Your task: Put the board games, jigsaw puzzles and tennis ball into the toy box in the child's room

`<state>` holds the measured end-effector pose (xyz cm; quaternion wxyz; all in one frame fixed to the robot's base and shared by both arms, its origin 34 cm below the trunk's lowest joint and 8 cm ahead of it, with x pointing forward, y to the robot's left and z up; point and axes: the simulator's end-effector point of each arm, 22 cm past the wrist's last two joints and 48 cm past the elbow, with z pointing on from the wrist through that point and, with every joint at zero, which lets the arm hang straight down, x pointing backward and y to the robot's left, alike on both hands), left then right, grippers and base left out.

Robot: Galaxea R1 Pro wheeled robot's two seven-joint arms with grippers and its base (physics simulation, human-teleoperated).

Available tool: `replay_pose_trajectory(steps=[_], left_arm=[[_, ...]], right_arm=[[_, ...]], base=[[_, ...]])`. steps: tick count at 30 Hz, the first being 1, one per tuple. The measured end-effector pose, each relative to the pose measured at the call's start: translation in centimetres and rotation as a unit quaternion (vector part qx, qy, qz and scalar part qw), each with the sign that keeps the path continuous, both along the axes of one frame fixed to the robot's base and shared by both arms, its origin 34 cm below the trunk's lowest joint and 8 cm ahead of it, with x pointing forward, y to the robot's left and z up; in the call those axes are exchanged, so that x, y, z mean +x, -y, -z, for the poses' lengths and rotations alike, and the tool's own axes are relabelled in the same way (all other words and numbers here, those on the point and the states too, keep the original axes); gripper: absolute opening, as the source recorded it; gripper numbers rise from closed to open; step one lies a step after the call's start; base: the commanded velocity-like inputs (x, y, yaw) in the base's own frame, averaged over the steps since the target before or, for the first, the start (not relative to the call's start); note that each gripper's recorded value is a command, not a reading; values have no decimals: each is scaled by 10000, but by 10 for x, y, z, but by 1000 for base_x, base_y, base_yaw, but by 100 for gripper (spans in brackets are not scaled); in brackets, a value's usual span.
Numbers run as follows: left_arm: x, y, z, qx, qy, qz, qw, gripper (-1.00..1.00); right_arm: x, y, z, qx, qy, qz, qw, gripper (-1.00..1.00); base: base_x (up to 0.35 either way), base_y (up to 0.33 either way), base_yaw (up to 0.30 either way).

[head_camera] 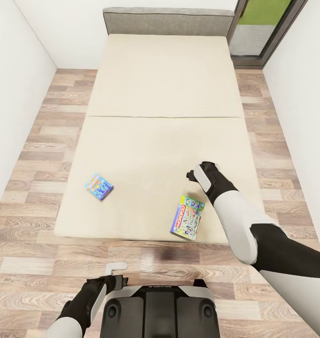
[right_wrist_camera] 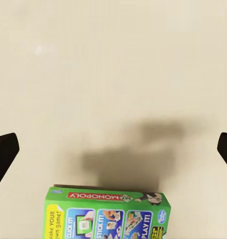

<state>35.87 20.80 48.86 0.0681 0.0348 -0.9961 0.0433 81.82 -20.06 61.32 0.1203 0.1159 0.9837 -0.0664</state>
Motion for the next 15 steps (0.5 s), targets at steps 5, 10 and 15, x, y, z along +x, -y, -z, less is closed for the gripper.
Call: replay_pose_trajectory(steps=[5,10,15], left_arm=[[0,0,0,0,0,0,10000,100],[0,0,0,3,-3,1,10000,100],[-1,-2,2,13,-11,1,10000,100]], right_arm=[[-1,0,1,-16,4,-6,10000,100],[-3,0,3,-17,-7,-4,10000,100],[-6,0,8,-8,-46,4,10000,100]], base=[[0,0,0],[0,0,0],[0,0,0]])
